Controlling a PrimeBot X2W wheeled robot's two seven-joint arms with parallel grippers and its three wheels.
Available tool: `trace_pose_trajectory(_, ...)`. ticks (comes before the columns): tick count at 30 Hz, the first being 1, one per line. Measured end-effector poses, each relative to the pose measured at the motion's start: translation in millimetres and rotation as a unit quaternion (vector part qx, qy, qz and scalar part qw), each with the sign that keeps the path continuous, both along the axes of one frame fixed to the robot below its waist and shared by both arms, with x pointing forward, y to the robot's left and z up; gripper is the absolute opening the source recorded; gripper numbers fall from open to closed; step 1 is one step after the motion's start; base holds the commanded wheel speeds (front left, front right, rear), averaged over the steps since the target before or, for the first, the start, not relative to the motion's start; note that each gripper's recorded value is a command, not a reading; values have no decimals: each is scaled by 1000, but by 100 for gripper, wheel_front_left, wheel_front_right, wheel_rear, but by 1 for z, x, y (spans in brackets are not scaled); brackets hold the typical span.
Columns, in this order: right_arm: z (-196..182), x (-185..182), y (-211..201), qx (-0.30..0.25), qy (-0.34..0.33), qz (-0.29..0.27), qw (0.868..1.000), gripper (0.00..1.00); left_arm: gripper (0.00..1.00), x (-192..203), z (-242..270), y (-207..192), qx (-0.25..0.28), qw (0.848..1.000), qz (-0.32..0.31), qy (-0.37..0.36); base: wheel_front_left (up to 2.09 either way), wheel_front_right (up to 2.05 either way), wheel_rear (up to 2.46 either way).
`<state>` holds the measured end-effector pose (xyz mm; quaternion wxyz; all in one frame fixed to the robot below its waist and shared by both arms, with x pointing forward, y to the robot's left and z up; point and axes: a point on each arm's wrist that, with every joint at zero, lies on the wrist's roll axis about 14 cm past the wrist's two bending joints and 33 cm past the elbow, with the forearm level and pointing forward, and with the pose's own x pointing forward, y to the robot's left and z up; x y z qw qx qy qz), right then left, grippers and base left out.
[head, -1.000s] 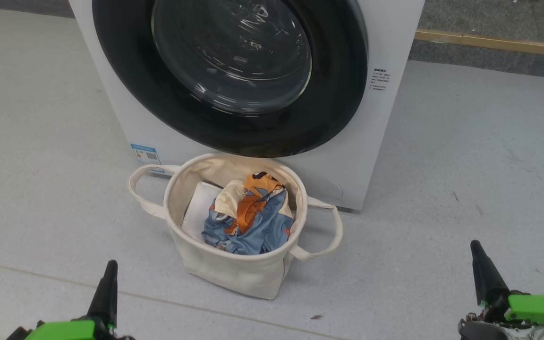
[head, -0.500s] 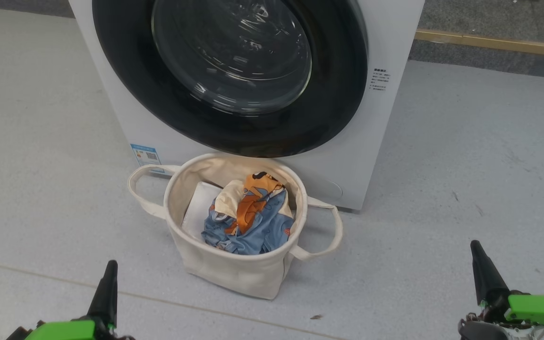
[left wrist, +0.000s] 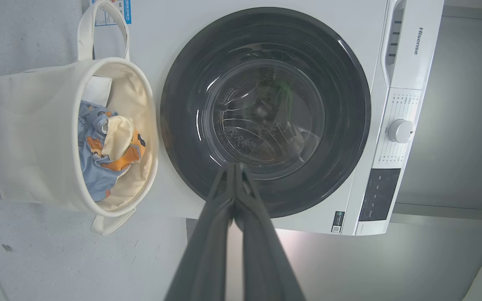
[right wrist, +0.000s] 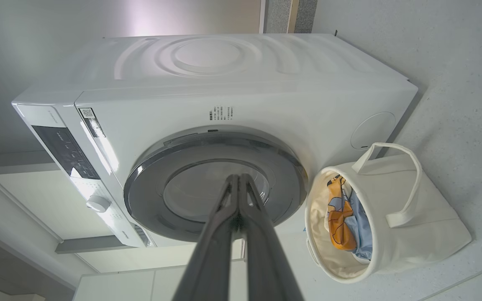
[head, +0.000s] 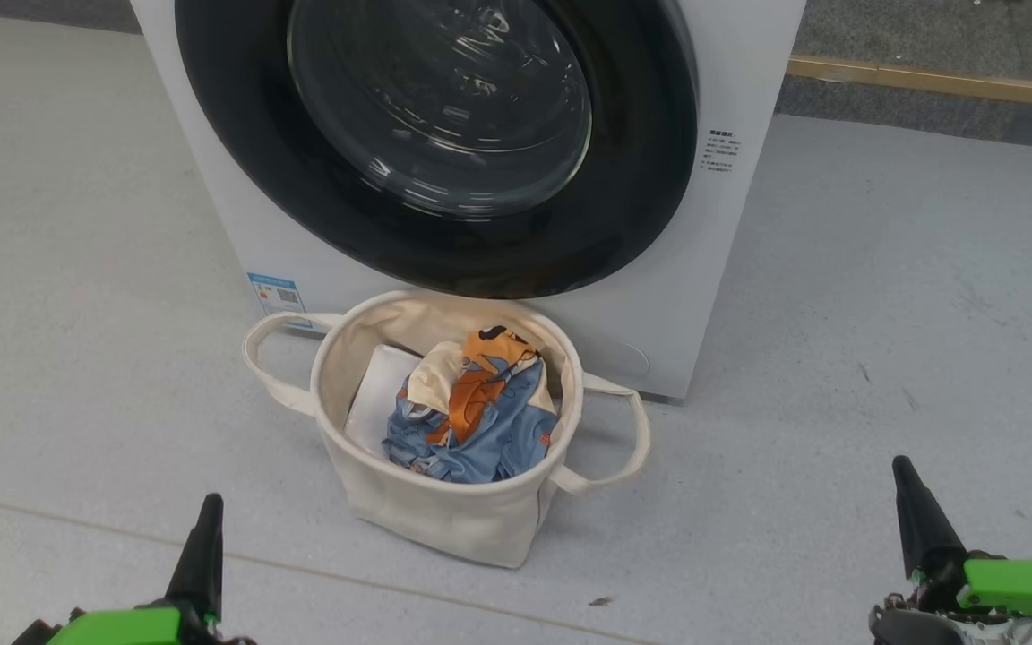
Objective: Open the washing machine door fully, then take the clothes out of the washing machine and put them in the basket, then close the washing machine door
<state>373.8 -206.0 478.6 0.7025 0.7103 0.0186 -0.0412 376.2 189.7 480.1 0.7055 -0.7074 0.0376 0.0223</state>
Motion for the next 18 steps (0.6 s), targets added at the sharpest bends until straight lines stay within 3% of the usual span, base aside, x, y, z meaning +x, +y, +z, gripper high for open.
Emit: trace_pose_trajectory(18, 0, 0, 0, 0, 0, 0, 1000, 0, 0, 0, 0, 0, 0, 1000, 0, 0, 0, 0, 0)
